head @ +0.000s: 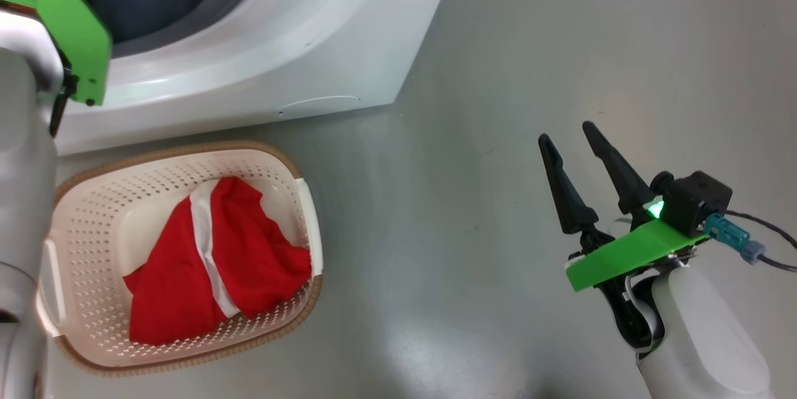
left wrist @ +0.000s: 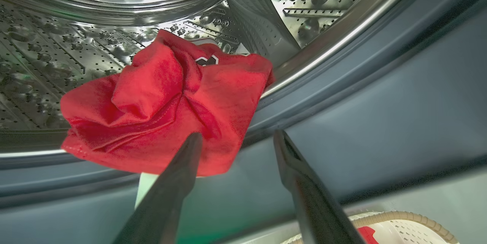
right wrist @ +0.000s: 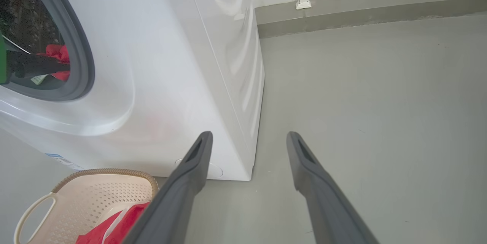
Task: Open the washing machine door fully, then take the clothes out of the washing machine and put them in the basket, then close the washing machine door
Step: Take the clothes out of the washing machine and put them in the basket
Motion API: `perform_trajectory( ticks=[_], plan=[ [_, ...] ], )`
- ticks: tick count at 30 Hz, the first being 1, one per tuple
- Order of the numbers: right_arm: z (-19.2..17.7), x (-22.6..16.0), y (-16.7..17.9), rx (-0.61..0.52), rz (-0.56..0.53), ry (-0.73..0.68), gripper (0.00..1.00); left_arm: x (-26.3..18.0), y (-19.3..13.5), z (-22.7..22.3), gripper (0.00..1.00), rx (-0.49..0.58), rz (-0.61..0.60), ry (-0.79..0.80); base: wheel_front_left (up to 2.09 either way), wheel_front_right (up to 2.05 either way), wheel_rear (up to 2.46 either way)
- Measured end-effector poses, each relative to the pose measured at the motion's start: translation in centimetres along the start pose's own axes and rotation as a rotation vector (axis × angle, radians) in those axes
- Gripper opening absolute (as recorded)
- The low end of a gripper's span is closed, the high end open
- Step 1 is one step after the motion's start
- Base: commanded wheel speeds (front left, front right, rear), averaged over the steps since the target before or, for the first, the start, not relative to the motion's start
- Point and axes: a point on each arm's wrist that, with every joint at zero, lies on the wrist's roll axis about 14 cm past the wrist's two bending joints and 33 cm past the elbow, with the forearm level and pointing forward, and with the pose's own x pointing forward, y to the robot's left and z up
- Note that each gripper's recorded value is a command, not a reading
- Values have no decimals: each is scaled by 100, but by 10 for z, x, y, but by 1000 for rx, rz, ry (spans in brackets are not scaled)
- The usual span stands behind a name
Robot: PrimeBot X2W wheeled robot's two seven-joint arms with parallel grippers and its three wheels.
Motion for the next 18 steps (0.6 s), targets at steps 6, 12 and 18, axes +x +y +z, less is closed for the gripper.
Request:
perform_trajectory(
  ticks=[6, 12, 18],
  plan=[
    [-1, 1, -7, -7, -19, 2, 100, 10, -2, -8, 100, 5, -7, 33, 0, 0, 0],
    [-3, -2, -11, -6, -33, 10, 100, 16, 3, -14, 100, 8, 5, 50, 0, 0, 0],
    [-4, -2, -13, -8, -38, 13, 100, 18, 11, -21, 100, 4, 27, 70, 0, 0, 0]
  ],
)
